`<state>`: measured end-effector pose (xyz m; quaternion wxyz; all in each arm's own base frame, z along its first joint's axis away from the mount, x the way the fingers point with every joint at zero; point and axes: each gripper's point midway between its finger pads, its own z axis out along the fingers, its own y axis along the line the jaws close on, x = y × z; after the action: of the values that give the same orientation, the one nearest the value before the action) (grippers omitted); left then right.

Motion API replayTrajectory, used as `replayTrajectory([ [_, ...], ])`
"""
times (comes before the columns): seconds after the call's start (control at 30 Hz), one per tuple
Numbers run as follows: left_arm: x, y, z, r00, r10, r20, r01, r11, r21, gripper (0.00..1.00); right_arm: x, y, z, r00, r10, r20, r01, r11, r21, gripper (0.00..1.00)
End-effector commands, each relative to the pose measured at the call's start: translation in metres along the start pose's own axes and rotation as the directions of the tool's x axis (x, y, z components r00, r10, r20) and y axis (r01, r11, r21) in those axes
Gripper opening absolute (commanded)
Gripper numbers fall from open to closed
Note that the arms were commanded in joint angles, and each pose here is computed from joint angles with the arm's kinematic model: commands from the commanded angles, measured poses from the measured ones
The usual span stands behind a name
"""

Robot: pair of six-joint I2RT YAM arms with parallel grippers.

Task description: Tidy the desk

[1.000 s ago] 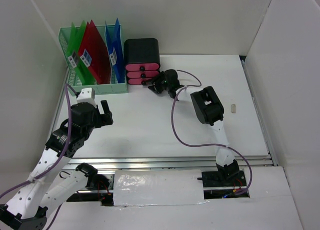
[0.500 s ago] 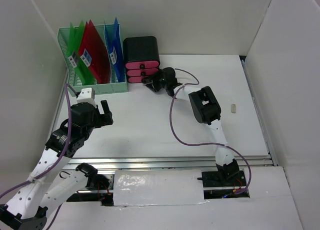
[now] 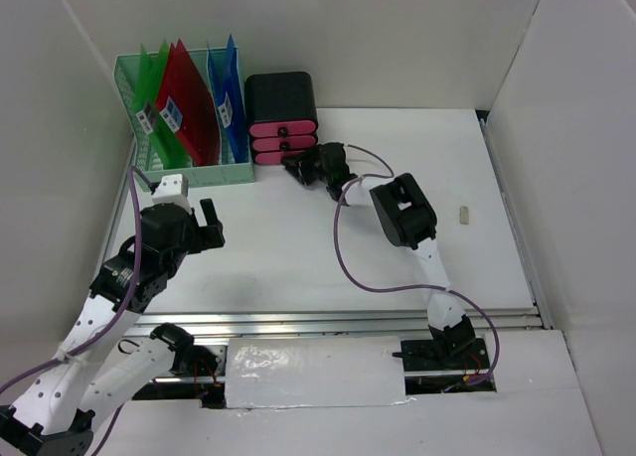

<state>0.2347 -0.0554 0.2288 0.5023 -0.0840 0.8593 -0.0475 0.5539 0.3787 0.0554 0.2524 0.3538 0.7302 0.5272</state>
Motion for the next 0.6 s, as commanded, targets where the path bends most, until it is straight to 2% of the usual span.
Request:
replayTrajectory([
  [0.0,-0.009,-0.004,0.0,0.999,0.01,0.037,-0.011,1.0,0.025,1.0,0.005,0.007,-0.002,1.0,0.004,0.028,-0.005,1.0,0.005,0.44],
  [0.07,-0.009,-0.005,0.0,0.999,0.011,0.037,-0.013,0.999,0.03,1.0,0.007,0.005,0.002,1.0,0.003,0.019,-0.004,1.0,0.012,0.41],
  [0.1,-0.009,-0.005,0.0,0.999,0.011,0.037,-0.013,0.999,0.03,1.0,0.008,0.006,0.002,1.0,0.008,0.016,-0.008,1.0,0.009,0.34],
  [0.17,-0.008,-0.004,0.0,0.999,0.01,0.036,-0.011,1.0,0.027,0.99,0.006,0.008,0.0,0.999,0.012,0.029,-0.012,1.0,0.006,0.29],
  [0.2,-0.009,-0.005,0.0,0.999,0.009,0.039,-0.01,1.0,0.029,1.0,0.005,0.007,-0.001,0.999,0.01,0.034,-0.011,1.0,0.008,0.22],
  [0.3,-0.009,-0.005,0.0,0.999,0.011,0.038,-0.012,0.999,0.032,1.0,0.006,0.01,-0.008,0.999,0.001,0.046,-0.001,1.0,-0.005,0.12],
  [0.57,-0.009,-0.005,-0.001,0.999,0.01,0.039,-0.011,0.999,0.031,0.99,0.018,0.021,-0.041,0.999,-0.018,0.043,0.021,0.997,-0.078,0.07],
])
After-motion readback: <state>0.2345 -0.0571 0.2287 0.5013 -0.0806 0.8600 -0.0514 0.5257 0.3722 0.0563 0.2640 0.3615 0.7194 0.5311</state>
